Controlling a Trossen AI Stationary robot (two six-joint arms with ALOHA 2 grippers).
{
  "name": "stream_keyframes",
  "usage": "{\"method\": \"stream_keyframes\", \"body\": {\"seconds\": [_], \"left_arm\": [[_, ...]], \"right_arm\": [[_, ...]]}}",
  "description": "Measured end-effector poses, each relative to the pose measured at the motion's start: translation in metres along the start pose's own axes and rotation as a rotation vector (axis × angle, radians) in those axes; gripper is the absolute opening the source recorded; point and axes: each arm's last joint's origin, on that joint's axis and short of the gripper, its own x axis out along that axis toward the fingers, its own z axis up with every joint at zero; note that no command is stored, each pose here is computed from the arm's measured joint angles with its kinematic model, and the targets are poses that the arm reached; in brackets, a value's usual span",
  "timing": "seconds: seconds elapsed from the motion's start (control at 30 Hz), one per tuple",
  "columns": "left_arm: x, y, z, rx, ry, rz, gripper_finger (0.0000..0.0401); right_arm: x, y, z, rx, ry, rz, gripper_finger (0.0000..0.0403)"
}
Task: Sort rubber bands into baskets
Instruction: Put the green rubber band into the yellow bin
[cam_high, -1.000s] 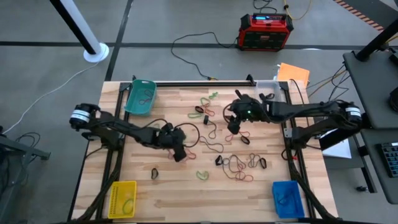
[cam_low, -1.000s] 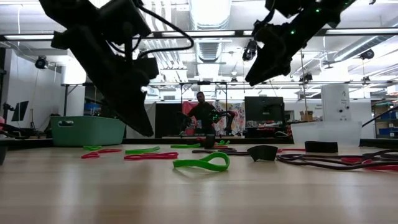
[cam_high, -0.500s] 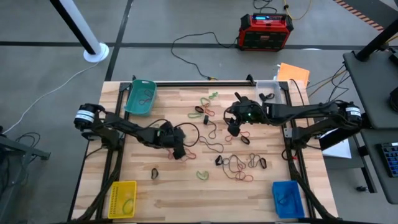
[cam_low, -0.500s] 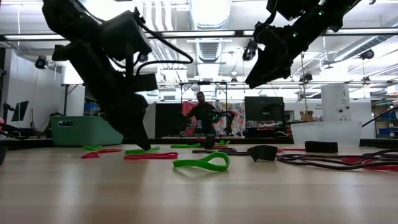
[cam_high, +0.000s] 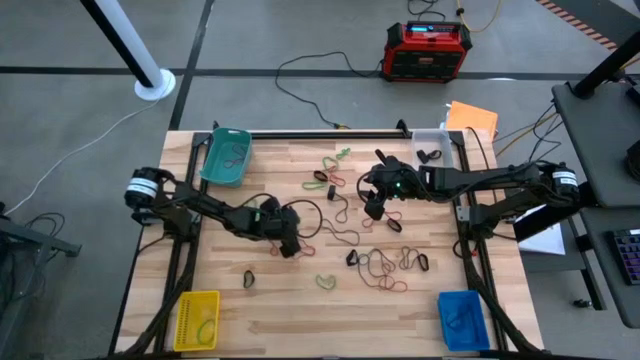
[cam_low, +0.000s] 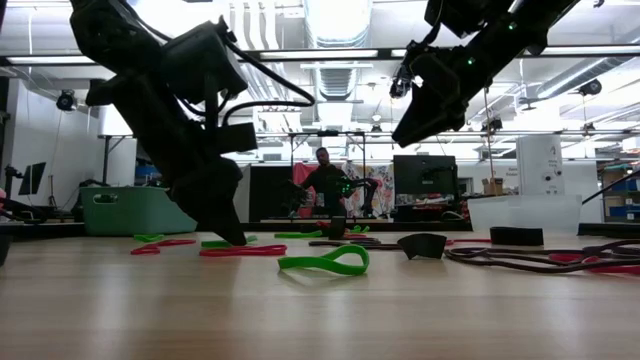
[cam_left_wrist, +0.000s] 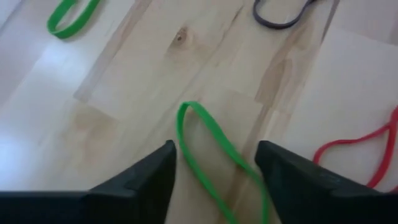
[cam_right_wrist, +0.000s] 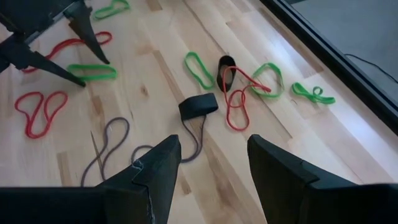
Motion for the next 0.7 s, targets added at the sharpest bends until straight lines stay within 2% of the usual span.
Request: {"method": "stream_keyframes", "body": {"seconds": [0.3,0.5,0.7], "left_arm": [[-0.001,0.0,0.0,0.019,-0.005,-0.003,0.0014],[-0.02,-0.006,0.004,0.084,-0.054,-0.038,0.0002],[-0.058,-0.008,0.019,0.06,-0.194,-0.126,0.0]], "right_arm": [[0.0,0.0,0.0,0.001,-0.004,0.001,0.0183],[0.0,0.001,0.0,0.0,-0.006,0.003,0.0183],[0.001,0.001,-0.001,0.002,-0.021,0.005,0.0183]]}}
